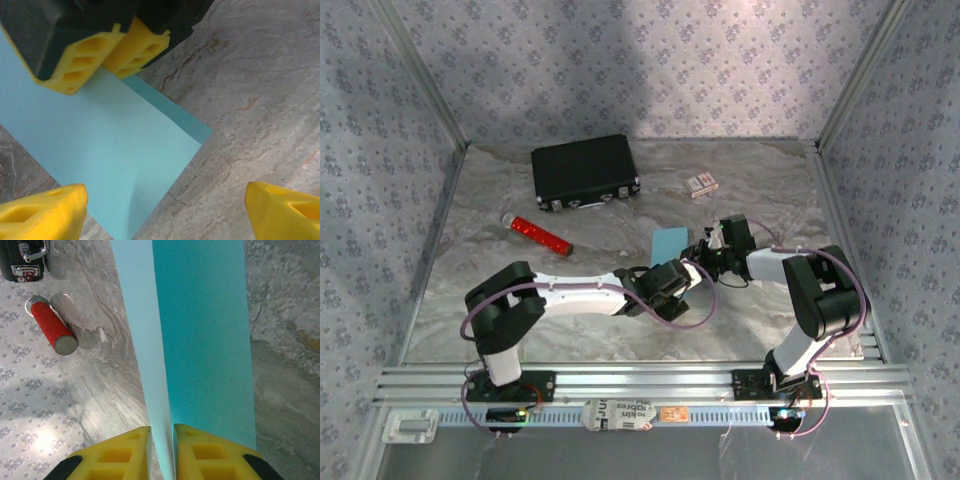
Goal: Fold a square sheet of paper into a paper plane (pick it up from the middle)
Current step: Fold the triangle a second time at the center of the table.
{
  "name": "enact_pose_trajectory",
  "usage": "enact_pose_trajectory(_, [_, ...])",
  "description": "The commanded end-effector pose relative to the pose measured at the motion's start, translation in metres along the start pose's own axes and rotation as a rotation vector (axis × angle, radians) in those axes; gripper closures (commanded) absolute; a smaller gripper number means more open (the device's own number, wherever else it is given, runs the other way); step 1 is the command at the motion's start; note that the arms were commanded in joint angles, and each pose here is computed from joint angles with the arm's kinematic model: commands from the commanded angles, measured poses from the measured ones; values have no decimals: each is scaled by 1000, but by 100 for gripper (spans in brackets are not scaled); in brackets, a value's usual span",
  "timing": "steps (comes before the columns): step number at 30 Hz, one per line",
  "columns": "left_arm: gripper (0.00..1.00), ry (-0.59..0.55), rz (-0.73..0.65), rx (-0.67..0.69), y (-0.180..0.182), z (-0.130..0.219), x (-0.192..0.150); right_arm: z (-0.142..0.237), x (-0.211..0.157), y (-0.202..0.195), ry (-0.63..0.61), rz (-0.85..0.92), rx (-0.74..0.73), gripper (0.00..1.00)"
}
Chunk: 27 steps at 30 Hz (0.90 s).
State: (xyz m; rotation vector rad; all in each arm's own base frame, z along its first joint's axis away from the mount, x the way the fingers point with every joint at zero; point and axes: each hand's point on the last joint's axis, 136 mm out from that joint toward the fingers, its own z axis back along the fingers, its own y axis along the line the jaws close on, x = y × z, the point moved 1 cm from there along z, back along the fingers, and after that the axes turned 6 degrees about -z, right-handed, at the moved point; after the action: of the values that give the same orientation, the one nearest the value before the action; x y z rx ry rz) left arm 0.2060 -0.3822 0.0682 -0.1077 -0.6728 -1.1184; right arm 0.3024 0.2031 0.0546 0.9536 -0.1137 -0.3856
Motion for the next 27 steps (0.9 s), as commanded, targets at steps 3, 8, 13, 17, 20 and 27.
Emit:
enact_pose_trajectory(3, [25,-23,-29,37,4,-4,11,3,2,12,0,8,32,80])
enact_pose_trajectory(8, [31,-39,-28,55,6,-5,14,3,2,10,-1,4,28,80])
enact_pose_trajectory(13, [40,-47,-29,53,5,-5,16,4,3,10,-1,4,28,80])
enact_pose_trajectory(17, [48,-49,-35,53,5,-5,16,4,3,10,-3,1,27,80])
enact_pose_trajectory(20, [56,-54,-34,50,4,-4,16,5,3,8,-5,-3,23,80])
enact_pose_trajectory(27, [78,-61,-31,57,6,-2,18,6,3,7,-9,-4,23,79])
